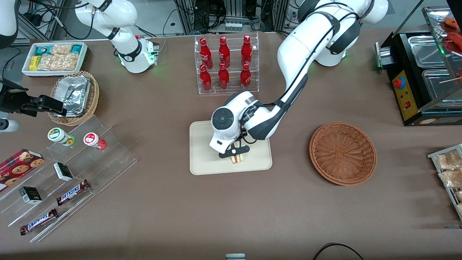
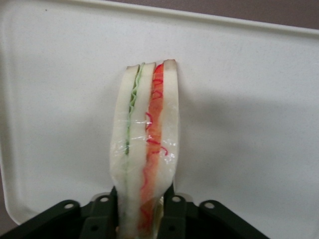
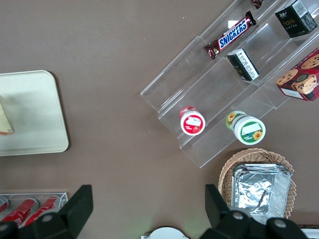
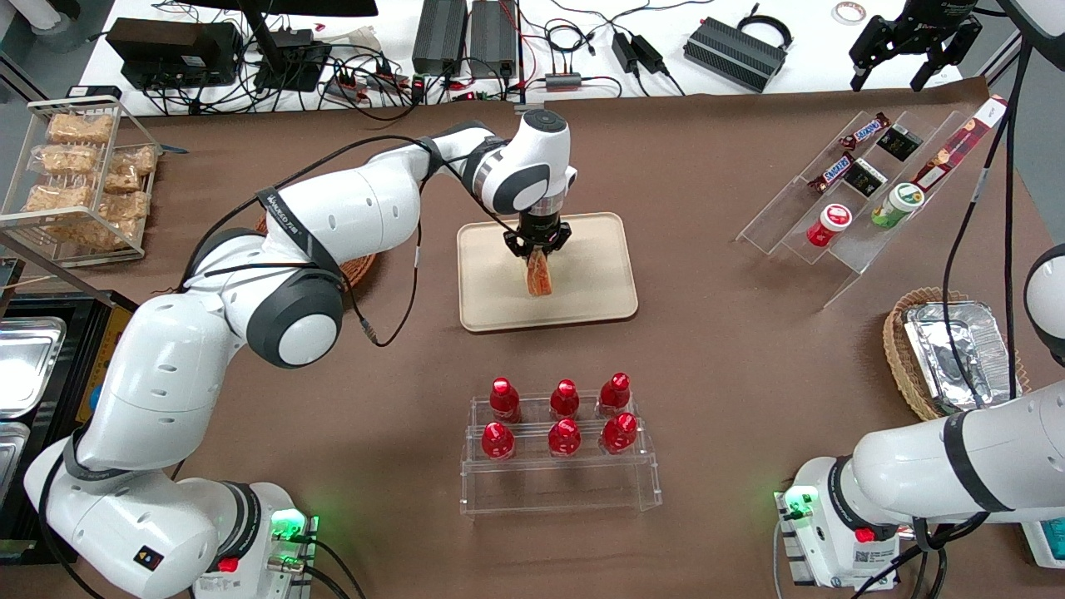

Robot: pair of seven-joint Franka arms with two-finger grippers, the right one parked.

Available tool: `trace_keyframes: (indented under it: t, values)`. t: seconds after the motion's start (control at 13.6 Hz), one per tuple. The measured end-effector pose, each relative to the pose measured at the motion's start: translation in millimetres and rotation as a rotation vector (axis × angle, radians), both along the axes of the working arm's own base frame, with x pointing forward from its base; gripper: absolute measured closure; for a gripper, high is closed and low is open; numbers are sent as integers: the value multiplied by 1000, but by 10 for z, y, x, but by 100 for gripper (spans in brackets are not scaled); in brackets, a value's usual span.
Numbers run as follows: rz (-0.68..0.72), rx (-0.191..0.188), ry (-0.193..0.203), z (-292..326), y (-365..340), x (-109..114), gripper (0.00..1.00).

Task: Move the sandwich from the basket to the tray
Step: 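Lower the sandwich onto the tray and open the left gripper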

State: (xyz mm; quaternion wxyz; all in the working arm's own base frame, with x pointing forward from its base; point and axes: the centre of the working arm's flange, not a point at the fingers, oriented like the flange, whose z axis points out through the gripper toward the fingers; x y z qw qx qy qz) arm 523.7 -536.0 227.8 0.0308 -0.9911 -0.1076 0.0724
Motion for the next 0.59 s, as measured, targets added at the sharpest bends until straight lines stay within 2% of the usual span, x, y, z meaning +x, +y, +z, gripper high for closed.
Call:
trace_keyframes:
  t: [0.37,0.44,0.59]
  values:
    - [14,-28,-40,436,-16,118,7]
    - [13,-30,-50,652,-5,130,0]
    - [-19,-26,-64,1107,49,112,0]
